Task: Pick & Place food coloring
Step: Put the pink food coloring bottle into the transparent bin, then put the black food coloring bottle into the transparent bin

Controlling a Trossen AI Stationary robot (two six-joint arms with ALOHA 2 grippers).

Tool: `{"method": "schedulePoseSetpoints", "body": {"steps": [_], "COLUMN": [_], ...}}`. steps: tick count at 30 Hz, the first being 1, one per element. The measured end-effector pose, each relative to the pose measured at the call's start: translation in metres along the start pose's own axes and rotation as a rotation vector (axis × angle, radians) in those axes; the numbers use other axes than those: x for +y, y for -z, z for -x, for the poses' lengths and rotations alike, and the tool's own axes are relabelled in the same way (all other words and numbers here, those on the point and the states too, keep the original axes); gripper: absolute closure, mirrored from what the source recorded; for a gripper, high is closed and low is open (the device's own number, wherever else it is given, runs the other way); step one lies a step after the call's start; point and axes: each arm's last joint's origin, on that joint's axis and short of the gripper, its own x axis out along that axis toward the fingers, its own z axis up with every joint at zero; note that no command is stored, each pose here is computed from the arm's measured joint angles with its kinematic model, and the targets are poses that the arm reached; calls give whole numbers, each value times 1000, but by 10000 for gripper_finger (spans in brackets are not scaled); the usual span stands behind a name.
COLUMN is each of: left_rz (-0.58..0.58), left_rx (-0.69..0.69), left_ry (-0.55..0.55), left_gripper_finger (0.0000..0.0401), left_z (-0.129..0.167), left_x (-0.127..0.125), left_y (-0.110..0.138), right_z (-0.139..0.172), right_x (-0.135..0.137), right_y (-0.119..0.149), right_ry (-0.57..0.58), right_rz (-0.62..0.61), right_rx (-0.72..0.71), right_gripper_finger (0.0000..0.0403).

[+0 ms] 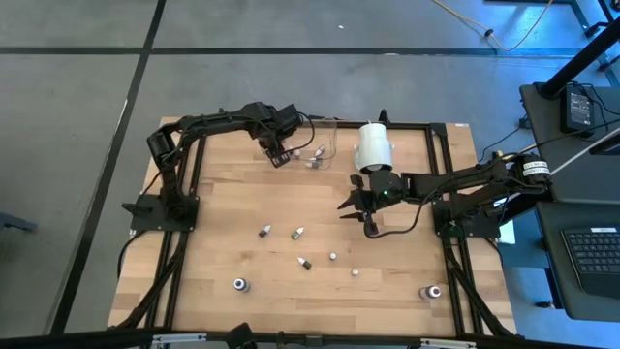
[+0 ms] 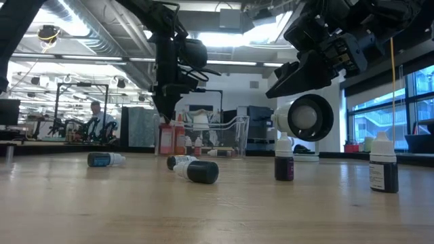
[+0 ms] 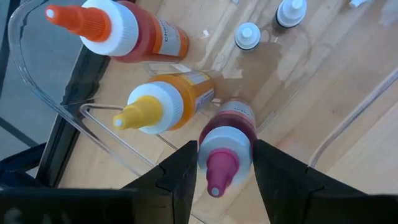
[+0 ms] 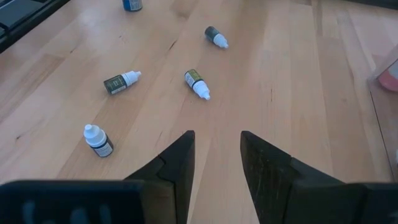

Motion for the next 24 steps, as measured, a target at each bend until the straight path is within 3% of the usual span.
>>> {"method": "schedulePoseSetpoints", "body": {"steps": [8, 14, 20, 24], "left_rz": [0, -4, 25, -30], "left_rx": [-2, -55, -182, -386], "left_ry": [1, 3, 27, 153], "left_gripper_finger": [245, 247, 244, 247], "left_z": [1, 25, 67, 96], "left_x": [0, 3, 4, -14], "left_y": [0, 8, 21, 34], "right_z": [0, 0, 0, 0], "right_x": [0, 0, 1, 2], "right_y": [0, 0, 0, -1], "right_ry": [0, 0, -13, -66], "right_rz": [0, 0, -85, -75], "right_rx": [0, 0, -3, -12], "right_gripper_finger": [271, 271, 271, 271]}}
